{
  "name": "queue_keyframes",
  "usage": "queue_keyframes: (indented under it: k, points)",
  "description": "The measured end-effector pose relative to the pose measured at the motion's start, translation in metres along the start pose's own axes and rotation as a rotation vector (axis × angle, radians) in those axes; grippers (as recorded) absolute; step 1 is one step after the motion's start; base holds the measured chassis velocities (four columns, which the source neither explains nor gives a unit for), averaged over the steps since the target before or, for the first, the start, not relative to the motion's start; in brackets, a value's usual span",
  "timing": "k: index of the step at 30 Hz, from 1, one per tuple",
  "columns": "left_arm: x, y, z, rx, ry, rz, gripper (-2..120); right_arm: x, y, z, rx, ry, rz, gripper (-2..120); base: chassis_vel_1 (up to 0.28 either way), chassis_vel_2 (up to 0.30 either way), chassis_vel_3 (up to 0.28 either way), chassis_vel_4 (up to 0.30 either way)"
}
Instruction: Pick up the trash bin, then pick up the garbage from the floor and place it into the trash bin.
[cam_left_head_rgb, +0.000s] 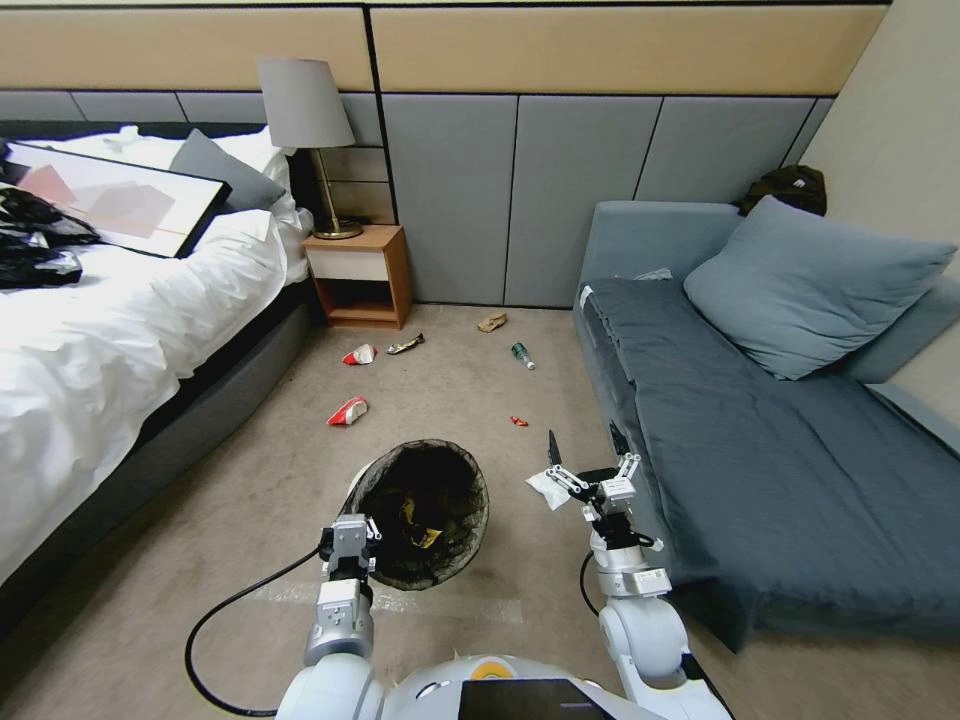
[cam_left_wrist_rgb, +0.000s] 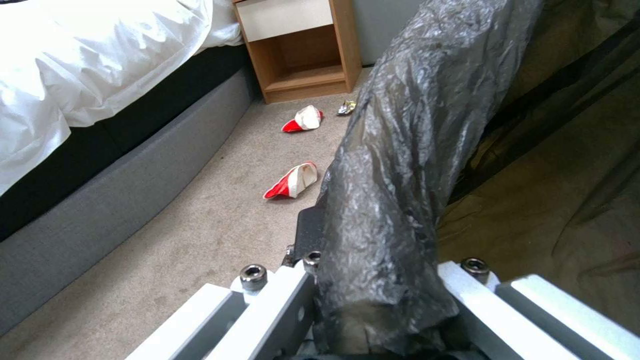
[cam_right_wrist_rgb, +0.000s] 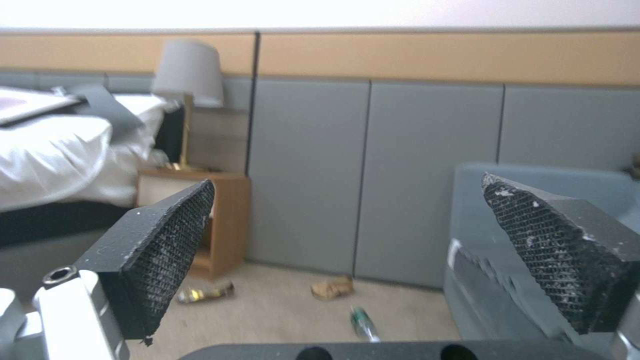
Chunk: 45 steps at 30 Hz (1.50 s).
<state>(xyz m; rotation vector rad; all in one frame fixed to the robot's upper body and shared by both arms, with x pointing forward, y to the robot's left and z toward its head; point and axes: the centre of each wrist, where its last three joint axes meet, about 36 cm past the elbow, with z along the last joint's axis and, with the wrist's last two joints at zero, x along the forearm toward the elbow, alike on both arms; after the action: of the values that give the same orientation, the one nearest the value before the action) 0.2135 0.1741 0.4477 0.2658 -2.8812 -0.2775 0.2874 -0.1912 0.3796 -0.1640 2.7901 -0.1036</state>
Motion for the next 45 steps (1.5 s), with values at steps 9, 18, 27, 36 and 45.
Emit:
queue_keyframes:
  k: [9, 18, 27, 36, 45]
  points:
    - [0.0, -0.001, 0.0, -0.004, -0.001, 0.0, 1, -0.018, -0.002, 0.027, -0.03, 0.201, 0.042, 100, 0.0, 0.0, 0.0, 0.0]
    - [0.001, 0.0, 0.001, -0.013, 0.002, 0.0, 1, -0.045, -0.003, 0.061, -0.055, 0.435, 0.054, 100, 0.0, 0.0, 0.0, 0.0]
    - [0.001, -0.001, 0.003, -0.018, 0.005, 0.004, 1, -0.057, -0.007, 0.13, -0.055, 0.7, 0.063, 100, 0.0, 0.0, 0.0, 0.0]
    - [0.001, -0.002, 0.003, -0.016, 0.004, 0.006, 1, -0.064, -0.01, 0.168, -0.057, 0.786, 0.055, 100, 0.0, 0.0, 0.0, 0.0]
    - [0.001, -0.001, 0.003, -0.018, 0.005, 0.004, 1, -0.078, -0.015, 0.194, -0.064, 0.83, 0.065, 100, 0.0, 0.0, 0.0, 0.0]
